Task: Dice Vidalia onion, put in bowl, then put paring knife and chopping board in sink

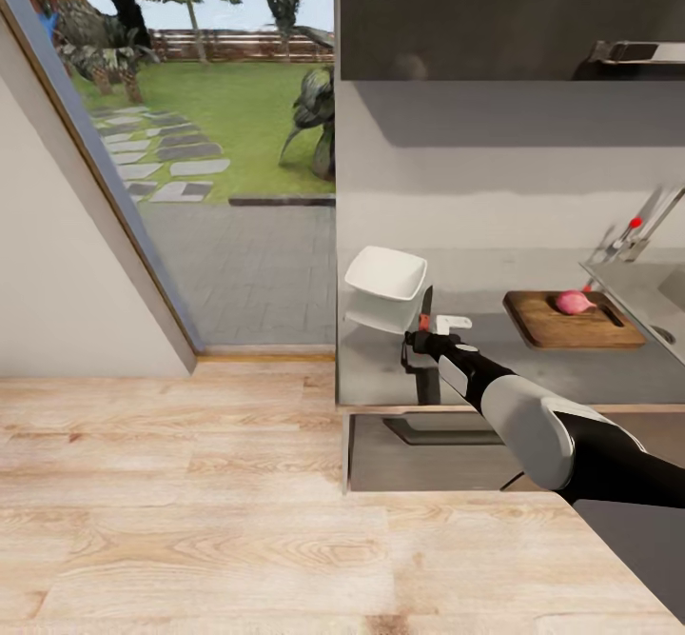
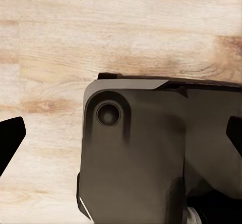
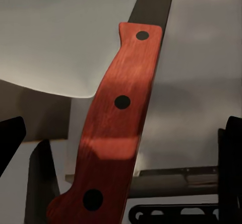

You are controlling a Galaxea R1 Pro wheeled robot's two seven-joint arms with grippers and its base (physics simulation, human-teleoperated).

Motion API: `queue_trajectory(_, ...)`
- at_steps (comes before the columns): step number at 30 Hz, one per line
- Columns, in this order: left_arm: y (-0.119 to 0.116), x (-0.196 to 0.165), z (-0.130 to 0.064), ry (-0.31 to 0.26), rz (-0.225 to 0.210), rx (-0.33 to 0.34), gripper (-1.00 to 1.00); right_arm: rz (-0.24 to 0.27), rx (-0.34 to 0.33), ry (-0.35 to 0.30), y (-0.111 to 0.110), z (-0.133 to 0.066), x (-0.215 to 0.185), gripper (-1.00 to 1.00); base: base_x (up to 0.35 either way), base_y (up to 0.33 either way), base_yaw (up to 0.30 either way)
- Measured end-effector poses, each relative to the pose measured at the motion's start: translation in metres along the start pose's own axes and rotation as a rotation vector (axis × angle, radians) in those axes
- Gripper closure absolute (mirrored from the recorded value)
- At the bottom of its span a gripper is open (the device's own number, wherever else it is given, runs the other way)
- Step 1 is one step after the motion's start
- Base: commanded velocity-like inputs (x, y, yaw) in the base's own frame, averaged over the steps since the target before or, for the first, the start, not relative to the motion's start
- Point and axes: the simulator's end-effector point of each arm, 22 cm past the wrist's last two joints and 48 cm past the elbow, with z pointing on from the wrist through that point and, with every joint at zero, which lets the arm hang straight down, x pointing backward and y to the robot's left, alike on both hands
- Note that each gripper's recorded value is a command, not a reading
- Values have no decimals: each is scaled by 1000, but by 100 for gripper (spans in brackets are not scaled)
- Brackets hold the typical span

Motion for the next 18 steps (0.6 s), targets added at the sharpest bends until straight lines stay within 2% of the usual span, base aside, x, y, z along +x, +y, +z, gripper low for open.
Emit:
queue_trajectory(3,0,1,0,3,1,0,-100,-13,1,-2,0,1,0,-100,0,0,0)
queue_trajectory(15,0,4,0,8,1,0,-100,-11,3,-6,-2,3,-1,-100,0,0,0)
queue_trajectory(16,0,4,0,8,0,-1,-100,-10,3,-4,-3,3,-1,100,0,0,0)
queue_trajectory(18,0,4,0,9,0,-1,-100,-7,7,0,-4,3,-2,100,0,0,0)
